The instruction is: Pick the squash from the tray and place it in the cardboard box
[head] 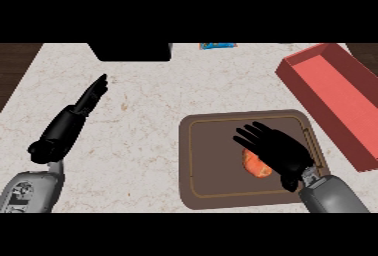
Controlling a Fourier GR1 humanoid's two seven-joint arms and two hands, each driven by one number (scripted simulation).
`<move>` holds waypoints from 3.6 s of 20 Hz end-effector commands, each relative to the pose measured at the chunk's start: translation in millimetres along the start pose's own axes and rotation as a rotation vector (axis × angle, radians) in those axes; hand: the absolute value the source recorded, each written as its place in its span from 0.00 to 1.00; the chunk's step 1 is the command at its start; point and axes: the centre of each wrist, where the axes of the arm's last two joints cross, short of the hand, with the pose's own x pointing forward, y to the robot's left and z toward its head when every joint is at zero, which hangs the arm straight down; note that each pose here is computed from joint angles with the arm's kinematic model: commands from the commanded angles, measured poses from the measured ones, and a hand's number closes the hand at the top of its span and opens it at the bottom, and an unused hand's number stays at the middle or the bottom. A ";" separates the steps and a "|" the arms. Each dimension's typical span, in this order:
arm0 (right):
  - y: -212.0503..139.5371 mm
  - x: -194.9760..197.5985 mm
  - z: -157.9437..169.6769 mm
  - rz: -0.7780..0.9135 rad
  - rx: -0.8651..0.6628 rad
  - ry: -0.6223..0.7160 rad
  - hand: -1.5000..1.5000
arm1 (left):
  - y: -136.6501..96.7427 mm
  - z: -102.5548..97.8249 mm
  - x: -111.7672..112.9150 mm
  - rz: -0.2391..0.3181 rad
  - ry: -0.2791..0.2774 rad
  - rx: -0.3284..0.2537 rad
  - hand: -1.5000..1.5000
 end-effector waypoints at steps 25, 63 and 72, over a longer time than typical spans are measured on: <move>-102.5 -33.5 -103.9 -0.300 -0.494 0.451 1.00 | 5.5 -5.9 13.5 -0.010 -0.026 -0.020 0.50; -119.8 -263.1 96.4 -0.645 -0.421 1.102 1.00 | 2.4 -0.7 -1.9 0.013 -0.020 -0.014 0.50; -75.4 -271.5 107.2 -0.728 -0.192 0.948 0.00 | -1.2 2.6 -1.9 -0.011 -0.015 -0.010 0.50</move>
